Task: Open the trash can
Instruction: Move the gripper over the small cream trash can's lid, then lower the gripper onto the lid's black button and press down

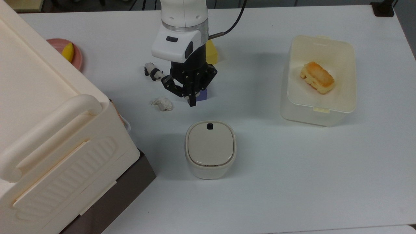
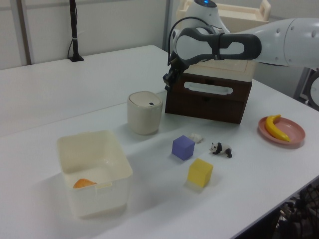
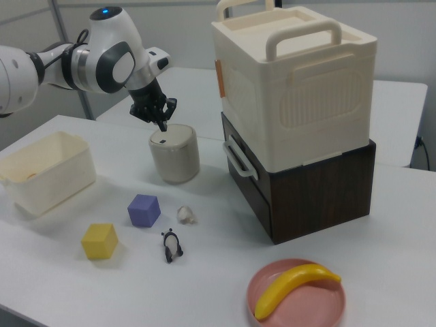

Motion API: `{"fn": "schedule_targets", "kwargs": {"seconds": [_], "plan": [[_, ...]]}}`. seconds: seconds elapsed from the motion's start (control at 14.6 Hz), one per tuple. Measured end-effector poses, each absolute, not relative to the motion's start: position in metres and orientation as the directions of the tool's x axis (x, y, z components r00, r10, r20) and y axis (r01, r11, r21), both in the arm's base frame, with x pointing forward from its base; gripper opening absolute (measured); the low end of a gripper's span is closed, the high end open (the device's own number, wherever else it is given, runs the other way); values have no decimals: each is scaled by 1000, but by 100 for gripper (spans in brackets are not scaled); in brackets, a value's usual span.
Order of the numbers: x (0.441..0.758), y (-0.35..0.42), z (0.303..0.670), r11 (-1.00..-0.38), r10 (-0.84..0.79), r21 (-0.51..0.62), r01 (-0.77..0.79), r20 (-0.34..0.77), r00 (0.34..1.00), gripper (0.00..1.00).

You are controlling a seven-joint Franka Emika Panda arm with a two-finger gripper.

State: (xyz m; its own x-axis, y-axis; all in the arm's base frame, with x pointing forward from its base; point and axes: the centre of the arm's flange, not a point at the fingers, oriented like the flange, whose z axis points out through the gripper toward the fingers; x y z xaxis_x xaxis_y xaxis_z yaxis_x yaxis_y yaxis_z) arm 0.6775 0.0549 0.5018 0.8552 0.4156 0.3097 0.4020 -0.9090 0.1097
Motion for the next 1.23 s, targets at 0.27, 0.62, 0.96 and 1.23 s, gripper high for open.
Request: {"fn": "schedule_targets", "kwargs": {"seconds": [0.27,0.62,0.96,1.23], "plan": [[681,67,493,-889,454,112,443,321,831,1],[696,75,476,-879,466,99,466,387,796,1],[701,73,476,-869,481,96,485,395,783,1],[702,73,468,-850,507,81,520,395,766,1]]}}
